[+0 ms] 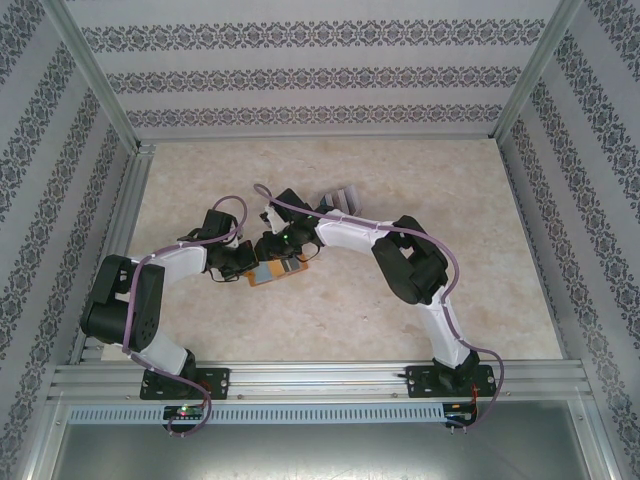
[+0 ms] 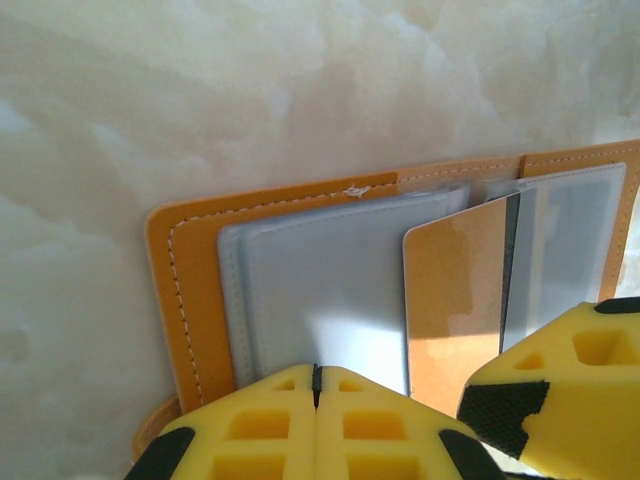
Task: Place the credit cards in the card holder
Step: Insert the credit card into the card slot.
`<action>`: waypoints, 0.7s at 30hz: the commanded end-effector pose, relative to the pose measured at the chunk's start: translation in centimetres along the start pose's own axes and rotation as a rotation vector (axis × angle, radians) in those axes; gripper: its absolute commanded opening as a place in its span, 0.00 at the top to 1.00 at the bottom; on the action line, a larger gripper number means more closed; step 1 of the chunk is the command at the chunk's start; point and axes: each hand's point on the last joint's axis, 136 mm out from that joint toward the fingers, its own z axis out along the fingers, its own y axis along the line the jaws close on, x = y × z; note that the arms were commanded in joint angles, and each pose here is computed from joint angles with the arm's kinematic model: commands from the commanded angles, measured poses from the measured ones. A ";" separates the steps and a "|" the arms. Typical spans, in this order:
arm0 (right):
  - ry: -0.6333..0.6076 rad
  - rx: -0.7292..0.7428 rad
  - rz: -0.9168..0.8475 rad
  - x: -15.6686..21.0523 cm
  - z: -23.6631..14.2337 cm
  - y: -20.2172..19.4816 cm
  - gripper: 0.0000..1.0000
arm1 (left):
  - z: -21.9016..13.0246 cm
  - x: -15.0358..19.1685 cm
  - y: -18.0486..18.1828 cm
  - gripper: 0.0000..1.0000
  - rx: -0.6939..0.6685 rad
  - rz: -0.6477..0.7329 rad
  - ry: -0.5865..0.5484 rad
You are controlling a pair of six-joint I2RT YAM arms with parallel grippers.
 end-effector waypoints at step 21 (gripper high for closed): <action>0.043 0.279 0.058 2.5 -0.7 -7.2 0.71 | 0.4 1.4 1.8 1.00 -0.059 -0.028 0.030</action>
